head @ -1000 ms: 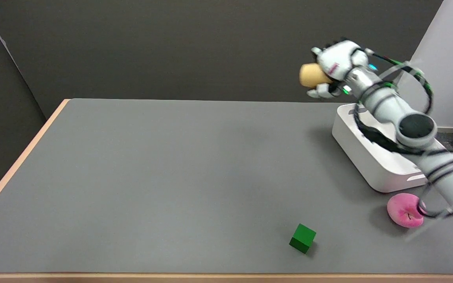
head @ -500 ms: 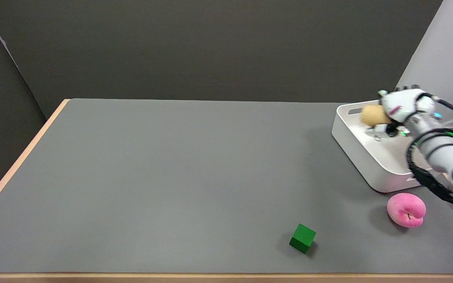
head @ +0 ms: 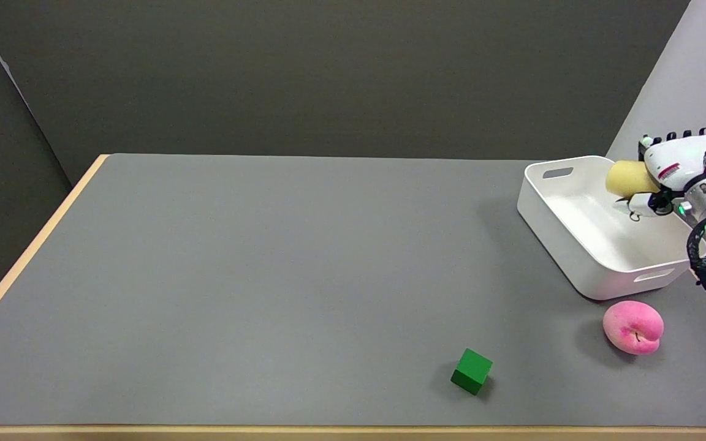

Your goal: Place the yellow cup into the white box.

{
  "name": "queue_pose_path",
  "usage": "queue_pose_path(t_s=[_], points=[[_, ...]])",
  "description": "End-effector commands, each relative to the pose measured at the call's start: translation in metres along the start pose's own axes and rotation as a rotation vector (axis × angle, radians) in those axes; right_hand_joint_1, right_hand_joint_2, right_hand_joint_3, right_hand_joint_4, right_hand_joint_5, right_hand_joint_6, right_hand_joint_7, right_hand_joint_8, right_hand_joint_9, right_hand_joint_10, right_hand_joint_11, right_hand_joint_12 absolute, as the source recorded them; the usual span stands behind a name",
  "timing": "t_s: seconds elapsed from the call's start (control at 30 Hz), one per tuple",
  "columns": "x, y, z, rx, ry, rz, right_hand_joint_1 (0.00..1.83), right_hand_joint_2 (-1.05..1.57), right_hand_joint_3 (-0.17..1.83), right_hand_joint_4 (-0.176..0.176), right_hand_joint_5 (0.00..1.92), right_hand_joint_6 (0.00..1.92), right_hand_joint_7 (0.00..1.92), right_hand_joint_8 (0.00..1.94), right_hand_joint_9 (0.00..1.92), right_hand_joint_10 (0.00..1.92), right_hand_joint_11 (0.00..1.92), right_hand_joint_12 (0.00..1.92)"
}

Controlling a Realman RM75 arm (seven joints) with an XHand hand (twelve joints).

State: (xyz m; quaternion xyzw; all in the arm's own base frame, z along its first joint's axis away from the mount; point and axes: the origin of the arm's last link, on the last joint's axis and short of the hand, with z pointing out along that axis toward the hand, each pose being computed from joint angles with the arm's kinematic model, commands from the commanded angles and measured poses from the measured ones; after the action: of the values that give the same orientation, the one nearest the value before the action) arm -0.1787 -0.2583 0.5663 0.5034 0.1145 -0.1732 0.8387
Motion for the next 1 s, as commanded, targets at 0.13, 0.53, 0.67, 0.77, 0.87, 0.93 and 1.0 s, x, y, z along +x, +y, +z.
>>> queue_pose_path(t_s=[0.13, 0.53, 0.67, 0.77, 0.87, 0.93, 1.0], points=[[-0.023, -0.043, 0.017, 0.171, -0.079, -0.035, 1.19, 1.08, 0.39, -0.176, 0.69, 1.47, 0.74, 1.5, 0.87, 1.38, 0.75, 1.8], [-0.066, -0.048, 0.013, 0.147, -0.214, 0.127, 0.65, 0.61, 0.95, 0.076, 0.18, 0.43, 0.2, 0.33, 0.14, 0.65, 0.04, 1.17], [-0.061, -0.049, 0.014, 0.135, -0.201, 0.132, 0.45, 0.5, 0.92, 0.1, 0.05, 0.33, 0.06, 0.17, 0.01, 0.47, 0.0, 1.02], [-0.051, -0.051, 0.016, 0.137, -0.17, 0.13, 0.41, 0.48, 0.9, 0.081, 0.01, 0.2, 0.0, 0.12, 0.0, 0.36, 0.0, 0.94], [-0.035, -0.052, 0.02, 0.139, -0.127, 0.127, 0.42, 0.48, 0.89, 0.073, 0.01, 0.17, 0.0, 0.09, 0.0, 0.32, 0.0, 0.9], [-0.021, -0.053, 0.023, 0.137, -0.084, 0.1, 0.41, 0.49, 0.91, 0.073, 0.02, 0.15, 0.0, 0.08, 0.0, 0.31, 0.0, 0.87], [-0.006, -0.055, 0.025, 0.135, -0.036, 0.065, 0.41, 0.48, 0.9, 0.071, 0.02, 0.15, 0.0, 0.08, 0.0, 0.3, 0.0, 0.86]])
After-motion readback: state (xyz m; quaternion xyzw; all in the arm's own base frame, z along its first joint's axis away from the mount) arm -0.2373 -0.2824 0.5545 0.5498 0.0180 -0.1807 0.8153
